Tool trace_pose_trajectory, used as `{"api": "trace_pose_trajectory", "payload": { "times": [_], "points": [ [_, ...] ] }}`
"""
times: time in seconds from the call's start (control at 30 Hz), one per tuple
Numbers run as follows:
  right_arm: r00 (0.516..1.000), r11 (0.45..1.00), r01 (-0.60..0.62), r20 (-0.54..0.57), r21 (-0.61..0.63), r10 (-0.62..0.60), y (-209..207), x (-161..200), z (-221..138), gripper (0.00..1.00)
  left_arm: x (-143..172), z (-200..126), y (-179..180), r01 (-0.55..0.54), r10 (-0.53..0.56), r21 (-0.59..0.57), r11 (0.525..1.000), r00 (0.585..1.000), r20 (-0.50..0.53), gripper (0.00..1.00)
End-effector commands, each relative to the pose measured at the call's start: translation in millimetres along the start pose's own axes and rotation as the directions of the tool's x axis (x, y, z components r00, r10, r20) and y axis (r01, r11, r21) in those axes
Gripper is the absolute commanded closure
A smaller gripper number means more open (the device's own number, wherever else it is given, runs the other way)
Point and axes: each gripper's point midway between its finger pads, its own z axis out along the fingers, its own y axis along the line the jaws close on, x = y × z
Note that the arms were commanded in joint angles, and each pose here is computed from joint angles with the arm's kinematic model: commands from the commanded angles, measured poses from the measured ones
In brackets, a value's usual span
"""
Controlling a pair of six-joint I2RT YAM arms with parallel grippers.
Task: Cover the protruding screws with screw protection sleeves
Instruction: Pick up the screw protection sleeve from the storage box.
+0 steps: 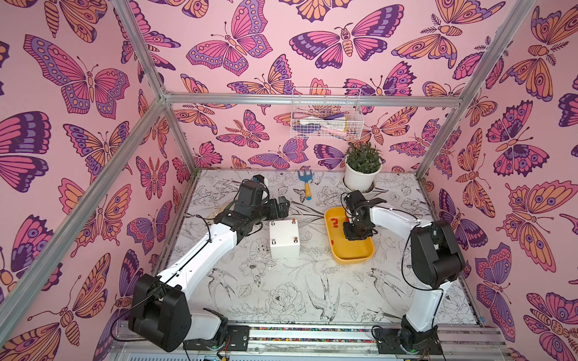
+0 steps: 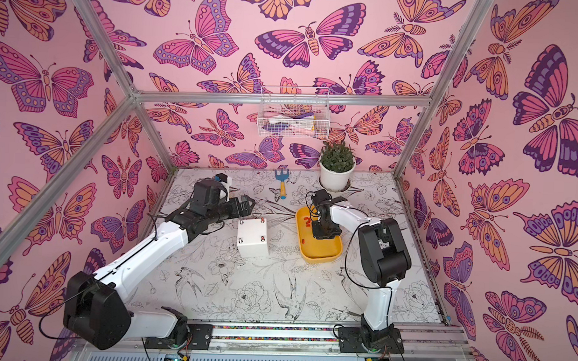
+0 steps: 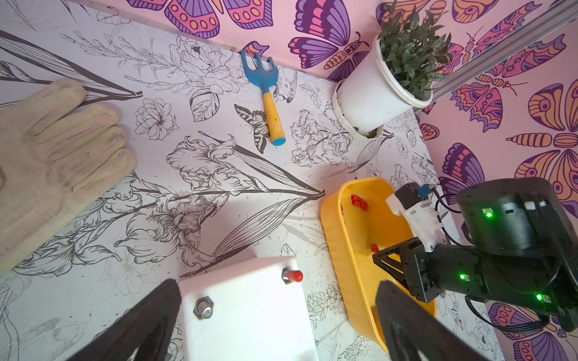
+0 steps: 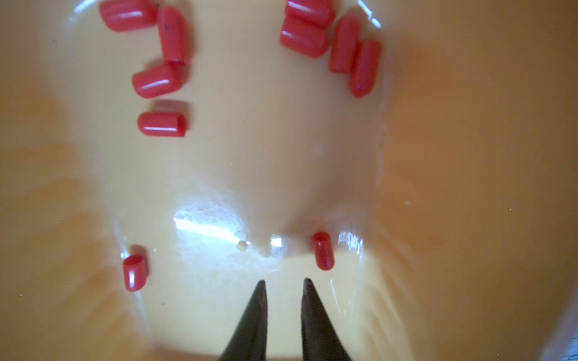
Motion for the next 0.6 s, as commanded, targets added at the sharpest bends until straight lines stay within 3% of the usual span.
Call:
{"api": "trace_pose_trajectory", "payload": {
  "times": [0.0,0.57],
  "points": [
    [1.0,1.0,0.0,-0.007,0.027,0.0,-9,-2,-3,0.78,-6,-5,2,0.006,-0.006,-0.012,1.0,1.0,0.012,0.0],
    [1.0,0.99,0.002,0.0,0.142,-0.002,-29,-8,-2,0.76,-4,-1,4,0.01,-0.01,-0.007,1.0,1.0,0.003,0.0]
  ]
}}
